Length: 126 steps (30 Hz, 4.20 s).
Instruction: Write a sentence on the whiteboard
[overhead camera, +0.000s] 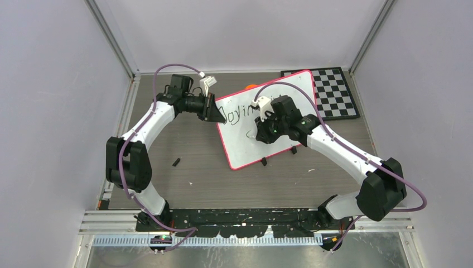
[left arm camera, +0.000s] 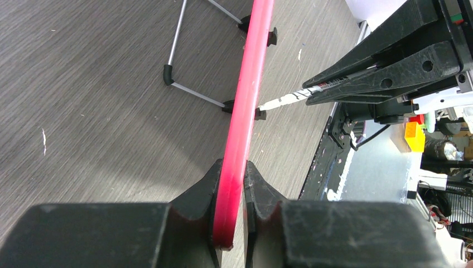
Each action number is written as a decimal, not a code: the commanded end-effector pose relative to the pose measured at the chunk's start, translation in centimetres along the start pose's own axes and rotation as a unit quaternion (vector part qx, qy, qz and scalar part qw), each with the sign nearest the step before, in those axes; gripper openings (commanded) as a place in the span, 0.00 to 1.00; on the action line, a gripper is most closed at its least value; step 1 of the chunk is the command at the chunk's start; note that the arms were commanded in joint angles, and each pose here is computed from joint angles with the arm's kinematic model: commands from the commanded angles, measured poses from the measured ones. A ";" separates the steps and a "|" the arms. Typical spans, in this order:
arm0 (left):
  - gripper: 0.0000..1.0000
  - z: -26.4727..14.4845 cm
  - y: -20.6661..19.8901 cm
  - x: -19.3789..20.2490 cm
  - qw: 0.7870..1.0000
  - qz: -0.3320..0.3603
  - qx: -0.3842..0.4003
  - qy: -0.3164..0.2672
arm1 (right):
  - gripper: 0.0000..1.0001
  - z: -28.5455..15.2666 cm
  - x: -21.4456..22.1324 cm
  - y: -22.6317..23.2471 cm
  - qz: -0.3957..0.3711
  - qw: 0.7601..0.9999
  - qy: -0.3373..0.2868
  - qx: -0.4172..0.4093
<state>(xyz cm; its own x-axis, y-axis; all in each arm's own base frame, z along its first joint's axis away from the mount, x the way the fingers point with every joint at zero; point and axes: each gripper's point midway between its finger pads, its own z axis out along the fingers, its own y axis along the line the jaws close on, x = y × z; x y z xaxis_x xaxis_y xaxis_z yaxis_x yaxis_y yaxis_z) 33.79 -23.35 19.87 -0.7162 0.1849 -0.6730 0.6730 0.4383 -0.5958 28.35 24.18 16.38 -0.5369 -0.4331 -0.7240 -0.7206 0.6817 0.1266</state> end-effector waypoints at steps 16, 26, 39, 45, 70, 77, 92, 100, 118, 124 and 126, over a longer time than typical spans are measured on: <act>0.00 -0.2 1.1 -0.8 0.999 0.038 -0.035 -0.013 | 0.00 -1.4 -4.8 -2.6 -0.005 0.997 -0.058 0.059; 0.00 -0.2 1.1 -0.7 0.998 0.039 -0.037 -0.012 | 0.00 -0.8 -2.8 -2.0 0.000 0.999 -0.030 0.042; 0.00 -0.3 1.1 -0.7 0.999 0.038 -0.036 -0.012 | 0.00 -1.4 -0.6 -1.6 0.002 0.999 -0.004 0.034; 0.00 -0.3 0.9 -0.7 0.999 0.039 -0.033 -0.013 | 0.00 -3.1 -2.4 -1.3 -0.002 0.999 -0.030 0.035; 0.00 -0.3 0.8 -0.7 0.999 0.039 -0.031 -0.013 | 0.00 -3.2 -5.7 -3.6 0.028 0.996 -0.070 0.051; 0.00 -0.4 0.7 -0.7 0.999 0.039 -0.030 -0.013 | 0.00 -2.9 -5.8 -3.7 0.032 0.996 -0.071 0.049; 0.00 -0.3 0.7 -0.7 0.999 0.039 -0.029 -0.012 | 0.00 -2.1 -5.6 -3.4 0.042 0.997 -0.065 0.031; 0.00 -0.3 0.9 -0.6 0.998 0.051 -0.030 -0.011 | 0.00 -1.1 -3.2 -3.5 0.047 0.998 -0.034 0.031; 0.00 -0.4 0.6 -0.7 0.998 0.052 -0.027 -0.013 | 0.00 -3.7 -2.4 -3.2 0.031 0.998 -0.033 0.043; 0.00 -0.5 0.5 -0.8 0.998 0.053 -0.027 -0.014 | 0.00 -3.6 -3.5 -3.2 0.032 0.998 -0.045 0.041; 0.00 -0.5 0.6 -0.8 0.998 0.053 -0.028 -0.014 | 0.00 -3.3 -3.7 -3.3 0.033 0.998 -0.047 0.038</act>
<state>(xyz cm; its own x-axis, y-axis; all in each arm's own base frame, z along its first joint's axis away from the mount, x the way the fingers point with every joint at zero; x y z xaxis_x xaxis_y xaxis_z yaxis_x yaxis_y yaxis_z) 33.68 -23.40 19.96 -0.7085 0.1898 -0.6797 0.6831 0.4266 -0.5928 29.79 21.15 18.07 -0.6023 -0.3629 -0.7110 -0.6384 0.7537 0.1561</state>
